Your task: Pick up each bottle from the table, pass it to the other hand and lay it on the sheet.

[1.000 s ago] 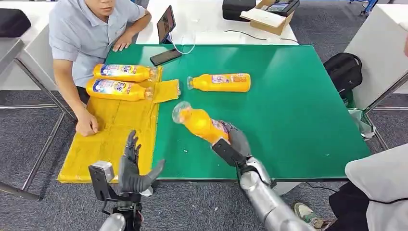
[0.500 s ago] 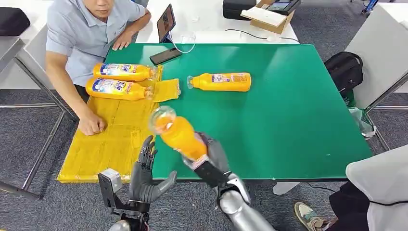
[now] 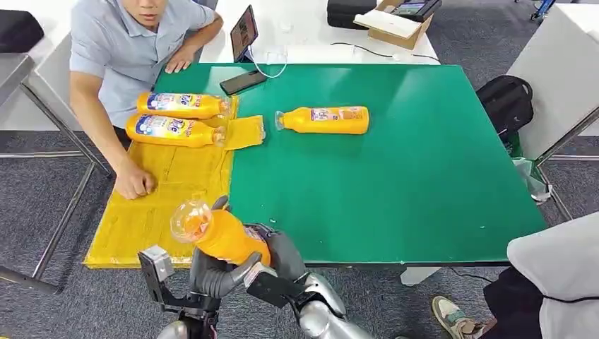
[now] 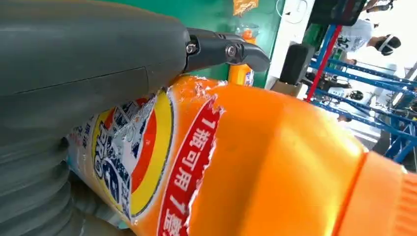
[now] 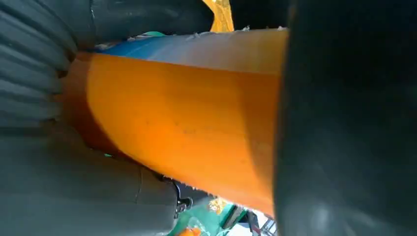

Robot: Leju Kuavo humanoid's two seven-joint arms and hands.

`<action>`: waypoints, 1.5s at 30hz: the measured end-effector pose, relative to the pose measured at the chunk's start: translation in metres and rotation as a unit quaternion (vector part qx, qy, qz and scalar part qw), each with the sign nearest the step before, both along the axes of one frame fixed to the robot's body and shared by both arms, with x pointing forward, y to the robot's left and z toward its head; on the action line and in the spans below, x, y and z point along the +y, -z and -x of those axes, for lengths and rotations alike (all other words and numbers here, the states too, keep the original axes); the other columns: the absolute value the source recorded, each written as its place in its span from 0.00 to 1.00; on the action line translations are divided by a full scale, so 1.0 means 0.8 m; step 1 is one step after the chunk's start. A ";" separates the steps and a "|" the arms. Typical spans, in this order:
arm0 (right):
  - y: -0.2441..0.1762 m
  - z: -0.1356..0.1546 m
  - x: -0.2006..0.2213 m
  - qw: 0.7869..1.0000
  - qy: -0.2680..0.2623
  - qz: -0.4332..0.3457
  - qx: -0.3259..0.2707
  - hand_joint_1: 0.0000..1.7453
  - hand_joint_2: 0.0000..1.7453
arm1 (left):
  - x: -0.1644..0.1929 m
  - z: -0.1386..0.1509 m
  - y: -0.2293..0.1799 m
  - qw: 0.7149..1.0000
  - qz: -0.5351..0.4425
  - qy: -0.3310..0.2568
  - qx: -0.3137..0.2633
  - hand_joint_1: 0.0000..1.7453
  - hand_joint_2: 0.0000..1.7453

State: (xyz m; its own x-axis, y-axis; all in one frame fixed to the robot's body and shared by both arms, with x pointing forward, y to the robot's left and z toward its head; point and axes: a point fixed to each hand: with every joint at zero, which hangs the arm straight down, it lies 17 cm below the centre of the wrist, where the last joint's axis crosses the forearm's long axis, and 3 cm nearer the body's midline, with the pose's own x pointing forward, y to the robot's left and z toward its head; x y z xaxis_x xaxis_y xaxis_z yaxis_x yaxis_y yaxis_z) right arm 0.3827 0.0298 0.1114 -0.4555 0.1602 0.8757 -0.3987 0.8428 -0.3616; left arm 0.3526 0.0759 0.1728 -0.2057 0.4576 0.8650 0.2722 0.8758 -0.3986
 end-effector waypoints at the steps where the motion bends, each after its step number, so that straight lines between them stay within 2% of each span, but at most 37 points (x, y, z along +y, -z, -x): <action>1: 0.001 0.000 0.002 1.000 -0.002 0.003 0.000 1.00 1.00 | 0.001 0.000 0.000 1.000 0.000 0.001 0.000 0.30 1.00; 2: 0.001 0.000 0.004 1.000 -0.005 0.007 -0.002 1.00 1.00 | 0.002 0.000 0.001 1.000 0.001 0.001 0.001 0.95 1.00; 3: 0.001 0.000 0.007 1.000 -0.008 0.010 -0.004 1.00 1.00 | 0.002 -0.001 0.002 1.000 0.001 0.000 0.003 0.95 1.00; 4: 0.002 -0.001 0.009 1.000 -0.010 0.014 -0.006 1.00 1.00 | 0.003 -0.002 0.004 1.000 -0.001 0.001 0.008 1.00 1.00; 7: 0.004 -0.001 0.011 1.000 -0.010 0.021 -0.008 1.00 1.00 | 0.003 -0.005 0.010 1.000 -0.004 0.002 0.018 1.00 1.00; 8: 0.005 -0.001 0.012 1.000 -0.009 0.024 -0.009 0.35 1.00 | 0.004 -0.006 0.012 1.000 -0.004 0.002 0.021 1.00 1.00; 9: 0.006 -0.001 0.012 1.000 -0.008 0.027 -0.009 0.35 1.00 | 0.004 -0.006 0.013 1.000 -0.003 0.003 0.024 1.00 1.00; 10: 0.007 -0.001 0.012 1.000 -0.008 0.028 -0.009 0.00 1.00 | 0.004 -0.007 0.015 1.000 -0.004 0.003 0.026 1.00 1.00; 12: 0.006 -0.002 0.012 0.999 0.000 0.033 -0.016 0.00 1.00 | 0.004 -0.009 0.017 1.000 -0.011 0.000 0.029 1.00 1.00; 13: 0.006 -0.003 0.011 0.999 0.006 0.035 -0.019 0.00 0.00 | 0.005 -0.011 0.017 0.999 -0.012 -0.002 0.031 1.00 1.00; 20: 0.007 -0.002 0.003 0.999 0.038 0.027 -0.020 0.00 0.00 | 0.014 -0.018 0.019 0.999 -0.004 -0.018 0.041 1.00 1.00; 23: 0.006 0.004 -0.002 0.998 0.050 0.009 -0.022 0.00 0.00 | 0.038 -0.024 0.013 0.998 0.006 -0.058 0.039 1.00 1.00; 27: 0.001 0.013 -0.017 0.996 0.080 -0.008 -0.037 0.00 0.00 | 0.102 -0.039 0.008 0.984 -0.030 -0.172 0.036 1.00 1.00; 31: -0.003 0.029 -0.035 0.993 0.102 -0.017 -0.052 0.00 0.00 | 0.179 -0.038 -0.012 0.939 -0.123 -0.321 -0.019 1.00 1.00; 34: -0.007 0.036 -0.052 0.991 0.118 -0.020 -0.062 0.00 0.00 | 0.210 -0.038 -0.018 0.916 -0.167 -0.363 -0.037 1.00 1.00; 40: -0.015 0.041 -0.076 0.988 0.139 -0.033 -0.065 0.00 0.00 | 0.223 -0.053 -0.024 0.866 -0.313 -0.384 -0.075 1.00 1.00; 45: -0.018 0.042 -0.076 0.989 0.126 -0.052 -0.051 0.00 0.00 | 0.197 -0.099 0.029 0.811 -0.497 -0.301 -0.067 0.99 1.00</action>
